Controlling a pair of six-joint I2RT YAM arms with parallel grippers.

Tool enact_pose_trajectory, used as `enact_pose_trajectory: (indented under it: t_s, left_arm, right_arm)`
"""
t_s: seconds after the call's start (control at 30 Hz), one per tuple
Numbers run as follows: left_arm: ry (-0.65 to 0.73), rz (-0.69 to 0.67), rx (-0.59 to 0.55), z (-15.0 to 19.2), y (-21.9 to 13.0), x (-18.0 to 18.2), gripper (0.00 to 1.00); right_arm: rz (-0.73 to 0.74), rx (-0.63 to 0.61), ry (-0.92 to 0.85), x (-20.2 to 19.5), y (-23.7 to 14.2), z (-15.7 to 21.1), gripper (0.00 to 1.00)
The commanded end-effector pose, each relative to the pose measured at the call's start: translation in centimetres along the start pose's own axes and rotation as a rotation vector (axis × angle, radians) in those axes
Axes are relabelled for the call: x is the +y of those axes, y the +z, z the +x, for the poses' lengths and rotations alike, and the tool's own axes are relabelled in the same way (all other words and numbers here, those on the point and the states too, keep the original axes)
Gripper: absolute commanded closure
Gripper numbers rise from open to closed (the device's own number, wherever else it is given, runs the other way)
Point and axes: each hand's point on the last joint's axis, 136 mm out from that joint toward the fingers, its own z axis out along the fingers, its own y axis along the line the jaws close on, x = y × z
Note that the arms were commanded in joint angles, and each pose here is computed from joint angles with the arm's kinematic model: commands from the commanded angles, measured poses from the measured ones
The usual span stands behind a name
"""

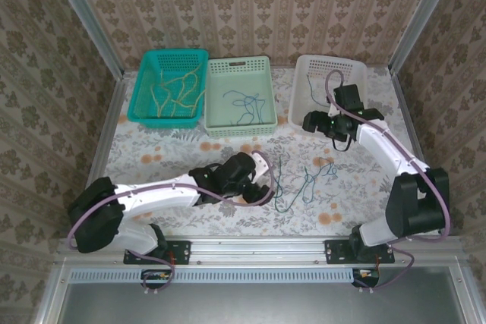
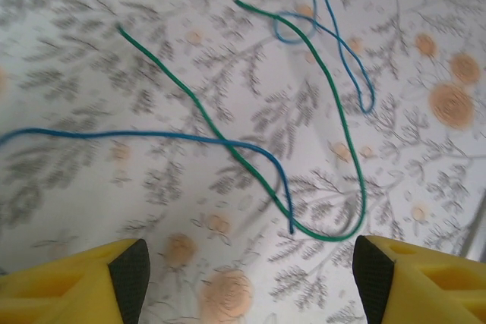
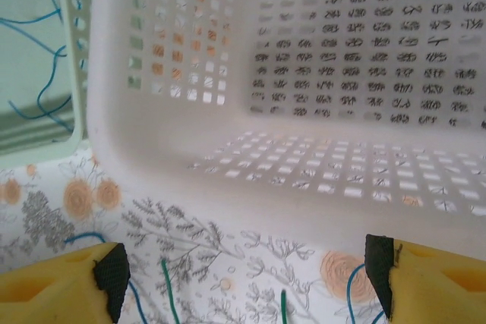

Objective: Untangle the cables

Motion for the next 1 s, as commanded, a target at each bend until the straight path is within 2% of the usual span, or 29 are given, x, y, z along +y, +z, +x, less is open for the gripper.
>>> enact_pose_trajectory:
  t_s: [0.0,0.37,0.5,0.63,0.97]
  left_arm:
    - [-0.035,0.153,0.032,0.4,0.7,-2.7,0.26]
    - [-0.101,0.245,0.118,0.8,3.9,-4.3,0.29]
    - [-0.118,0.210,0.140,0.7,5.1,-3.6,0.30]
    - [-0.137,0.184,0.179,1.1,5.9,-3.1,0.37]
    - [-0.115,0.135,0.232,2.4,5.8,-2.5,0.42]
  right_arm:
    - [-0.040,0.004,0.012,0.8,-1.0,0.7,0.14]
    - [-0.044,0.007,0.018,0.6,-0.7,1.0,0.14]
    - [-0.040,0.002,0.016,0.5,-0.8,1.0,0.14]
    - [-0.039,-0.002,0.016,0.4,-0.9,0.9,0.14]
    - [-0.042,-0.008,0.018,0.3,-0.9,0.7,0.13]
